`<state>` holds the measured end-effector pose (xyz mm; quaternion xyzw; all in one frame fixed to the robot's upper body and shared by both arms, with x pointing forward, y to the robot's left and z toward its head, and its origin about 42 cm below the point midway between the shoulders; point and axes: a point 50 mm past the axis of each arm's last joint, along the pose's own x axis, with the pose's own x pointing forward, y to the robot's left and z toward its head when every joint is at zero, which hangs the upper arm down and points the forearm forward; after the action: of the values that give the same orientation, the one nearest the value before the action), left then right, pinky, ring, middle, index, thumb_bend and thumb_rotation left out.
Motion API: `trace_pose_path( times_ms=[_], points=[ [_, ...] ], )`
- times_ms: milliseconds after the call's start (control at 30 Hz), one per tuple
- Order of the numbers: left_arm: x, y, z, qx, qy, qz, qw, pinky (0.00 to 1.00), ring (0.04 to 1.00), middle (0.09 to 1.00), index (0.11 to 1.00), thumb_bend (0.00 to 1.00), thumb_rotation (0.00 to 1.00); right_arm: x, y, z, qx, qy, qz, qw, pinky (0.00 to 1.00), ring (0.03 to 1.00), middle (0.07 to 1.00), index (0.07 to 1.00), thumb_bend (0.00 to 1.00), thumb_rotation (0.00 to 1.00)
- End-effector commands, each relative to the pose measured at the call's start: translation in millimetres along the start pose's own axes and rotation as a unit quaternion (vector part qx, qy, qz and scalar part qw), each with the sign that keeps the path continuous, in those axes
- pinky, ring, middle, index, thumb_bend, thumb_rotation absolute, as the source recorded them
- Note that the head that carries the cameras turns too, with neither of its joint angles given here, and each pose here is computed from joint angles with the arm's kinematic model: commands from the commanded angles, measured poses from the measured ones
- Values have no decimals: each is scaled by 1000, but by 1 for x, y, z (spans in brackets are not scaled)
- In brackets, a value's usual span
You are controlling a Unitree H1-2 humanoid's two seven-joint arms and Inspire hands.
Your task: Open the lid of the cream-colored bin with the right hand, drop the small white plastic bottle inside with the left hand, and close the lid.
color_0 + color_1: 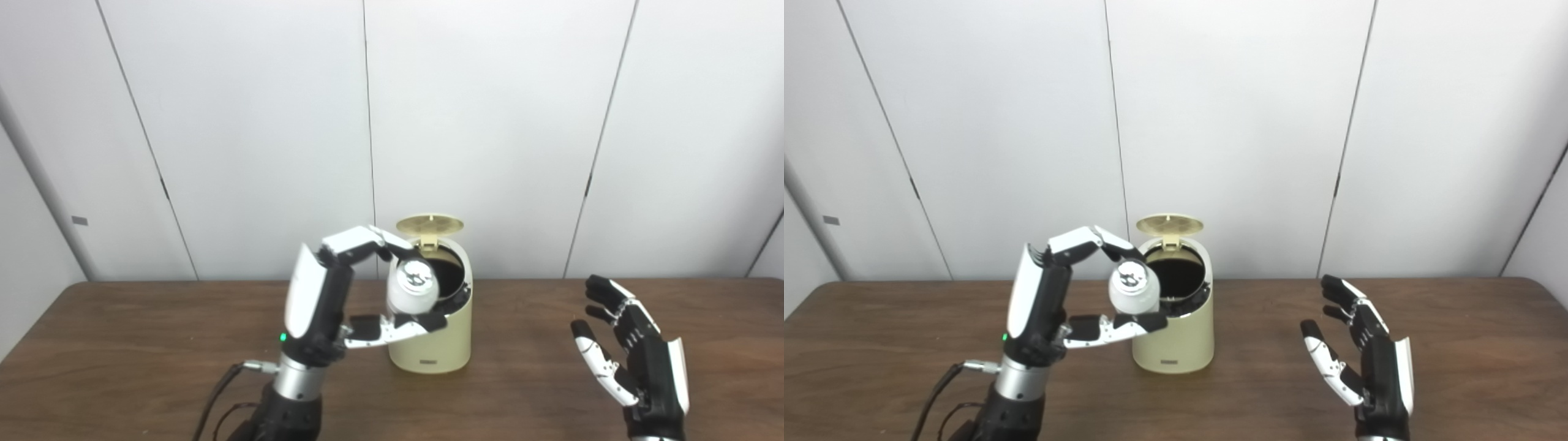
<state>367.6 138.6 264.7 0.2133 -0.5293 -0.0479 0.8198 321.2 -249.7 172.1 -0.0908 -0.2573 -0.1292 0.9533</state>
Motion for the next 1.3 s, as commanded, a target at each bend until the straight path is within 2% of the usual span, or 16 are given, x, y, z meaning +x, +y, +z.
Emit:
trace_pose_path(
  times_ms=[0,167,300,400,433,667,900,1033,1267],
  points=[
    [22,2,-1,-2,-36,20,999,433,509,490,446,501,0,12,3,12,11,-45,-3,999,723,796,789,757,218,382],
    [25,-7,-10,-6,-41,9,999,457,513,491,441,500,0,11,4,12,7,-41,-4,999,725,796,790,759,216,374],
    [27,-13,-14,-18,-38,-1,999,443,518,488,440,499,0,9,3,7,2,-41,-4,999,729,796,788,758,217,404],
    [28,-16,-16,-22,-41,-4,999,441,519,486,440,499,0,6,3,5,8,-41,-1,999,725,791,785,760,201,363],
    [30,-17,-17,-20,-43,-3,999,441,519,486,440,499,0,5,2,5,11,-41,0,999,728,792,786,762,198,348],
    [40,-17,-19,-8,-72,-8,997,453,540,493,423,496,0,1,2,7,2,-43,-4,999,708,775,772,752,211,403],
    [52,-11,-16,-16,-91,-10,996,451,533,495,428,497,0,-4,2,9,-1,-41,-1,999,712,782,779,748,192,347],
    [57,-9,-17,-13,-98,-14,995,471,533,493,429,497,0,-6,1,7,5,-36,0,999,738,798,790,746,212,402],
    [60,-10,-20,-8,-104,-21,994,473,534,496,426,497,0,-8,1,7,0,-37,-2,999,729,790,782,744,223,435]
  ],
)
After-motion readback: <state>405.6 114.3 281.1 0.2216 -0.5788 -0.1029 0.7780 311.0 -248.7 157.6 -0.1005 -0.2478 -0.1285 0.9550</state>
